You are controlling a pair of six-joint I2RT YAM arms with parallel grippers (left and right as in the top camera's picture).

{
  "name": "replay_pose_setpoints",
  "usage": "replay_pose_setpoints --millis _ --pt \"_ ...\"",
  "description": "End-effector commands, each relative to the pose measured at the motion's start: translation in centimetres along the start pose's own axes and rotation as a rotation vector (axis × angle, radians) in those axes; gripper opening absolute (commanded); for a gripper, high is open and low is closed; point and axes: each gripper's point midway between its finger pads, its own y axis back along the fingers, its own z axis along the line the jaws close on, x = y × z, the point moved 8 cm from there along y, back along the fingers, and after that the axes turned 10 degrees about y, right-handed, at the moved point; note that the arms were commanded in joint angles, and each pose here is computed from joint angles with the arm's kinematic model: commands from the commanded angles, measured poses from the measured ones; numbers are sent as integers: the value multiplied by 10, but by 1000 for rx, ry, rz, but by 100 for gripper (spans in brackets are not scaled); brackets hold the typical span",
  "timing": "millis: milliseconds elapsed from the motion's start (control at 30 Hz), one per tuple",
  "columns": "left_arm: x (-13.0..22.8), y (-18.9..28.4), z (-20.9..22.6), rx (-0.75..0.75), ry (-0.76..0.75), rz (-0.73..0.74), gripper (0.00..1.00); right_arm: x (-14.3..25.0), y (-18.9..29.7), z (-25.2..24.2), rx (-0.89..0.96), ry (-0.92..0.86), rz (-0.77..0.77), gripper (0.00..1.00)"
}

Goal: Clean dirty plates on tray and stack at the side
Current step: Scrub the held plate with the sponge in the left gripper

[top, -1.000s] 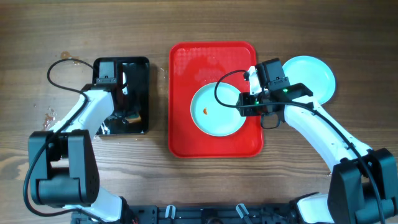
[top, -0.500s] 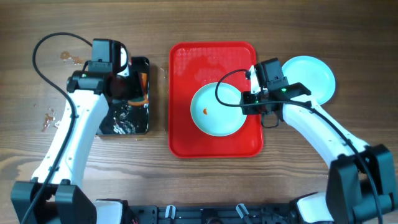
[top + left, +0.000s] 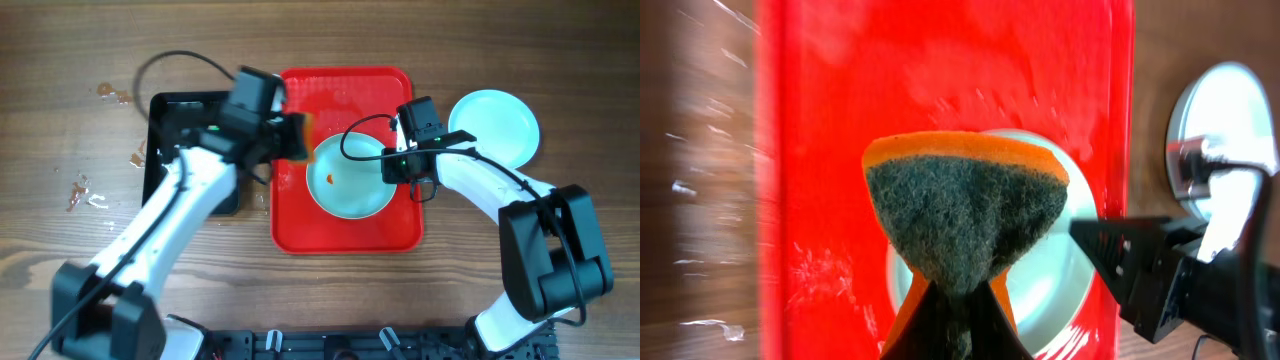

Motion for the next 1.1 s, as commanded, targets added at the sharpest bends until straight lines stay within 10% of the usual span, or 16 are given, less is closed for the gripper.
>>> replay_pose_setpoints --millis 0,567,1067 --pt "25 -42 -15 -21 70 100 4 8 -13 -3 23 -24 51 11" --pt "61 -150 6 -192 22 160 4 9 -13 -3 24 -26 60 4" --pt "24 -132 71 -525 72 71 4 14 -13 -4 37 -29 85 4"
